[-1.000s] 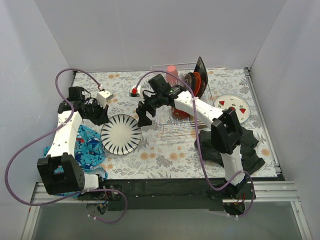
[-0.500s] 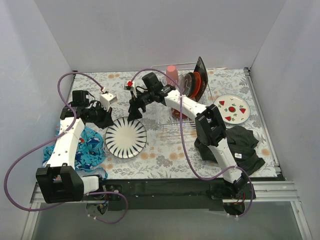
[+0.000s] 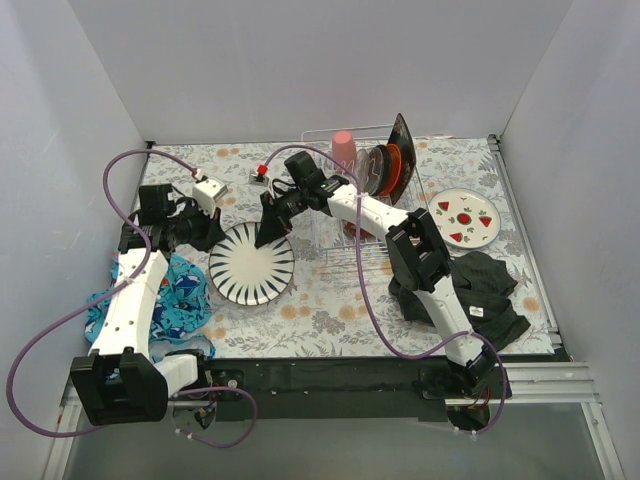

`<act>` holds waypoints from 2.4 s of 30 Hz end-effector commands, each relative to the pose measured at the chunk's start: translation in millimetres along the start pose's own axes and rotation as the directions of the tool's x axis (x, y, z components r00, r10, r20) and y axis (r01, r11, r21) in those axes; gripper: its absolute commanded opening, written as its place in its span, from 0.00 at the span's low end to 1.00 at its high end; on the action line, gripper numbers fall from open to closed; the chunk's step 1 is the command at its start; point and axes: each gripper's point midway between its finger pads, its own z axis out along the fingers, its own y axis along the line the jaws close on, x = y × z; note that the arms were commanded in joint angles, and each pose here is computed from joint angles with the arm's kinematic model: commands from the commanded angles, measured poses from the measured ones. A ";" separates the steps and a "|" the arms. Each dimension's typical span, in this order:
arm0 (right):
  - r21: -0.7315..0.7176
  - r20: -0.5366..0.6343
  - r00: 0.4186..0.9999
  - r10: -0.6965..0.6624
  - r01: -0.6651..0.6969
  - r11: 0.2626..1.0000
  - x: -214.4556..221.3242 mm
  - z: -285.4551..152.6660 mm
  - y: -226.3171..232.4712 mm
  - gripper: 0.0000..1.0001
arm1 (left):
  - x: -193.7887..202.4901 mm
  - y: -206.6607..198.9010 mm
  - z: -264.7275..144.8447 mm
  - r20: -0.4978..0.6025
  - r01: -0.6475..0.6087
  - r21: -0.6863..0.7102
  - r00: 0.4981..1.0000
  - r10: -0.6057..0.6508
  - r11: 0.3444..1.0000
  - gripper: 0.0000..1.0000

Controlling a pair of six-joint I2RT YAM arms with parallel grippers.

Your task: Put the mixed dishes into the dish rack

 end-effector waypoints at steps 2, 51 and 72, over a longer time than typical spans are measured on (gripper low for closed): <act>0.070 0.056 0.996 -0.066 0.062 0.996 -39.8 -24.7 21.2 0.01 | -65.5 52.7 -26.8 0.250 0.160 -0.303 0.965 -0.084 0.939 0.50; 0.865 0.254 0.888 -0.383 -0.386 -0.322 -129.5 -336.8 -65.7 0.01 | -62.2 118.9 -44.1 0.523 0.651 -0.426 0.744 -0.416 0.628 0.98; 0.920 0.176 0.933 -0.313 -0.269 -0.284 -114.1 -313.6 -102.8 0.30 | -57.9 117.8 -31.3 0.494 0.647 -0.382 0.746 -0.446 0.660 0.98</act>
